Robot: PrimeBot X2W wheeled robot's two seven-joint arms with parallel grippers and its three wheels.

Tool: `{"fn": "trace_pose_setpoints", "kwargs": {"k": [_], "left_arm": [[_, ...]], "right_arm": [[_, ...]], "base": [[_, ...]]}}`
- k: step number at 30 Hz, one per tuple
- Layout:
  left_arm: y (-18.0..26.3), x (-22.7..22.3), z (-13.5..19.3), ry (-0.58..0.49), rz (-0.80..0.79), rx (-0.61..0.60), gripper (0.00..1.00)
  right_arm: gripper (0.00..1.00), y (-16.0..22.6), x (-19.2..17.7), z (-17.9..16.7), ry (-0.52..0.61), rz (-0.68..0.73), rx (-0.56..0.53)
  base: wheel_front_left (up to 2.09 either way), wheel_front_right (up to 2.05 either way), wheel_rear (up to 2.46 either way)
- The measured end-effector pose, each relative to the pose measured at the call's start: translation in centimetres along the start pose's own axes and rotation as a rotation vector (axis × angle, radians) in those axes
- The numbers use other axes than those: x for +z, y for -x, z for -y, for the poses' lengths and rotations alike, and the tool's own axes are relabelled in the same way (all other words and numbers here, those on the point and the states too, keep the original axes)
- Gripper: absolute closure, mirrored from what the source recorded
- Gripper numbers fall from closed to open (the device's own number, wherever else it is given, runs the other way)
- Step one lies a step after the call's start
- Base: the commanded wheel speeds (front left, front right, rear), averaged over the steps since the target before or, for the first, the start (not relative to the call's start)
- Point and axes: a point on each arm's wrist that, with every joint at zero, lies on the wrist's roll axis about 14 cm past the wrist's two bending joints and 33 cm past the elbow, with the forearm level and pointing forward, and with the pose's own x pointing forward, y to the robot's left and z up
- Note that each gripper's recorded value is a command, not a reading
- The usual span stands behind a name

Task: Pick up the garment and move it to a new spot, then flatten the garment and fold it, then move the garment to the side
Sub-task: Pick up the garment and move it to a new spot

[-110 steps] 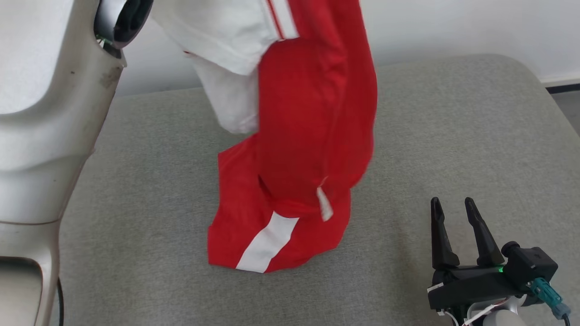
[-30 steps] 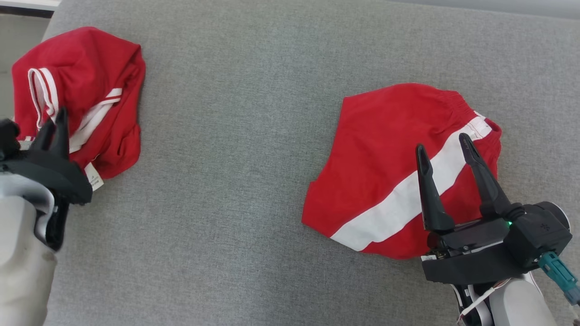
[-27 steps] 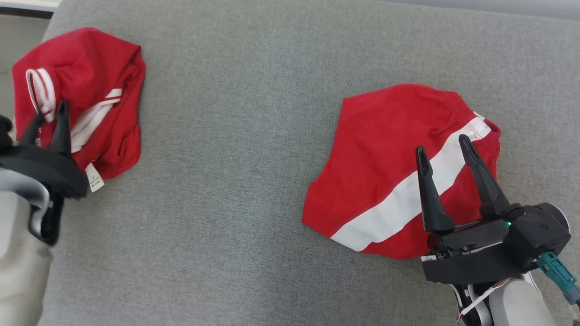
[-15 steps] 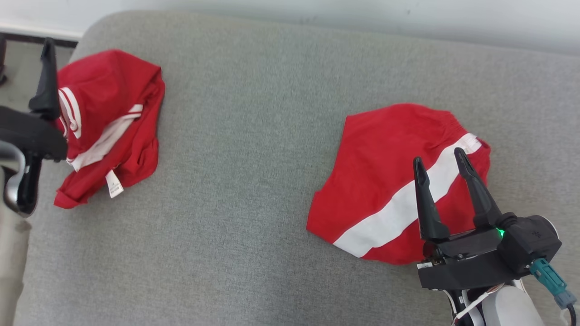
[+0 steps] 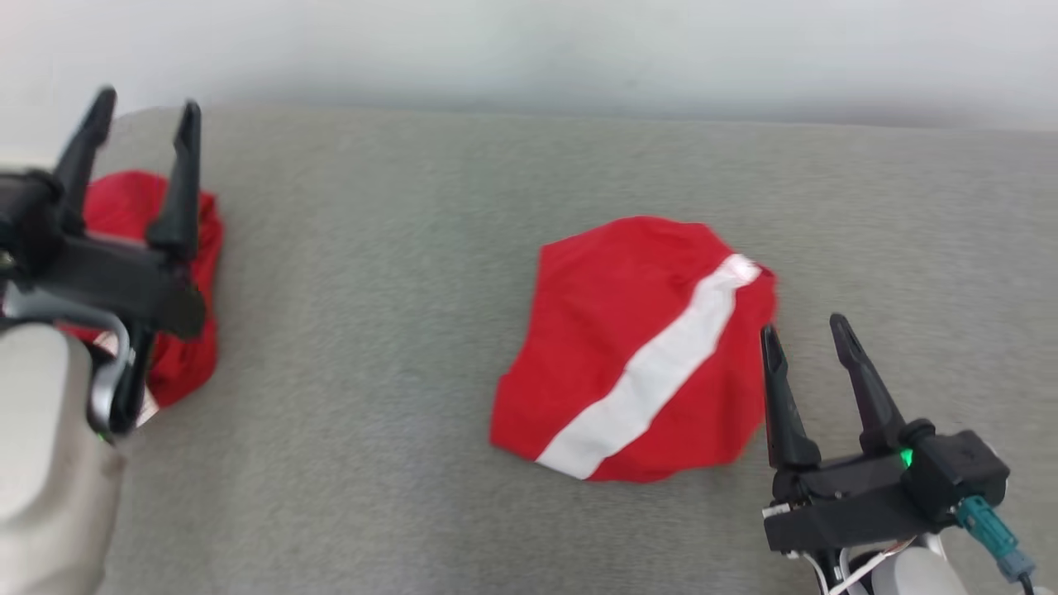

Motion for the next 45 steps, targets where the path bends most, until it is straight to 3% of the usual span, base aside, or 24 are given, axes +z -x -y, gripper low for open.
{"fn": "trace_pose_setpoints", "kwargs": {"k": [9, 17, 32, 45], "left_arm": [[1.6, -0.8, 5.6, 0.113, 0.015, -0.073, 0.00], [5.3, -1.0, 7.5, 0.160, 0.006, -0.067, 0.00], [13.8, -3.5, 7.4, 0.221, -0.083, 0.048, 0.00], [16.2, -3.5, 6.2, 0.213, -0.090, 0.126, 0.00]], "right_arm": [[0.00, 4.2, 1.5, 3.2, 0.034, 0.013, -0.123], [0.00, 6.7, 3.2, 4.0, 0.051, 0.046, -0.170], [0.00, 7.9, 3.5, 3.6, 0.049, 0.051, -0.171], [0.00, 7.8, 2.5, 3.0, 0.043, 0.023, -0.153]], "base": [[0.00, 0.00, 0.00], [0.00, 0.00, 0.00], [0.00, 0.00, 0.00], [0.00, 0.00, 0.00]]}}
